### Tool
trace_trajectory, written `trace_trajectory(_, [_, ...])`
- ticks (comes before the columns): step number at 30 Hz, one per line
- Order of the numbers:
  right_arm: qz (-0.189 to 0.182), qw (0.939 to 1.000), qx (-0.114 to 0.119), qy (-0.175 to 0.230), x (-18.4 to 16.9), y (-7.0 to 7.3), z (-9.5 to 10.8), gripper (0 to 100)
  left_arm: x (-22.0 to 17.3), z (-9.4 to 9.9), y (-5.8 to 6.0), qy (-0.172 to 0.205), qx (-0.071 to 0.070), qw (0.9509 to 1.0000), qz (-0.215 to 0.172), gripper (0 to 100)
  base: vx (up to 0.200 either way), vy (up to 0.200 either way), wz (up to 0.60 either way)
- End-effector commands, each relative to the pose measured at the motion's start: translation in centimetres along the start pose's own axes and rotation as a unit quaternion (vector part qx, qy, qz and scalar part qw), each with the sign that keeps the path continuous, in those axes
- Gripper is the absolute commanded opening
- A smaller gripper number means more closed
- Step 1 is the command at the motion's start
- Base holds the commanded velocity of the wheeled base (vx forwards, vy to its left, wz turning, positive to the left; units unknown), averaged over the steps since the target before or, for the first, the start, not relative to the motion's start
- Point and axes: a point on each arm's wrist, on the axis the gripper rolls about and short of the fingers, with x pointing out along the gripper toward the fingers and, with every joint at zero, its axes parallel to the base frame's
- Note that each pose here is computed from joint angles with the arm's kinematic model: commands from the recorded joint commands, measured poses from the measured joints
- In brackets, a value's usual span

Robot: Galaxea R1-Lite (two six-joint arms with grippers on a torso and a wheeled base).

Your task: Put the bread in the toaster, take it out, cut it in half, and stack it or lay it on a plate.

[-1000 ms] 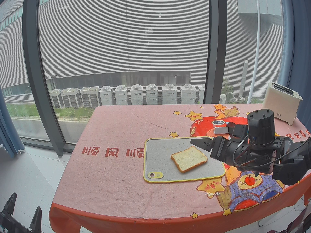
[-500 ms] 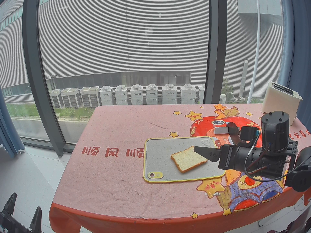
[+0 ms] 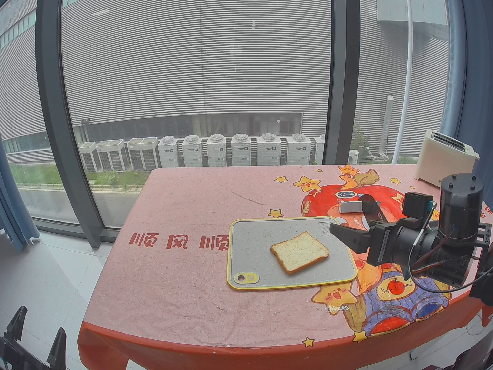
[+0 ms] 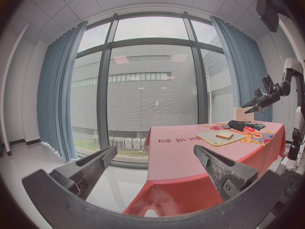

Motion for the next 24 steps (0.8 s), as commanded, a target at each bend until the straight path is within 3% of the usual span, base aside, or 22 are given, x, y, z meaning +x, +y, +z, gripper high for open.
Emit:
trace_trajectory(1, [-0.002,0.9999,-0.002,-0.014,-0.60,-0.11,0.41,100,0.00,-0.48,-0.01,0.000,0.000,1.0000,0.000,100,0.000,0.000,0.00])
trace_trajectory(14, [-0.004,0.9999,-0.004,-0.016,-0.75,-0.13,0.45,100,0.01,-0.52,0.00,0.001,0.000,1.0000,0.001,100,0.000,0.000,0.00])
trace_trajectory(24, [-0.011,0.9998,-0.005,-0.018,-0.76,-0.11,0.43,100,0.01,-0.52,0.00,0.001,-0.001,1.0000,0.001,100,0.000,-0.200,0.00])
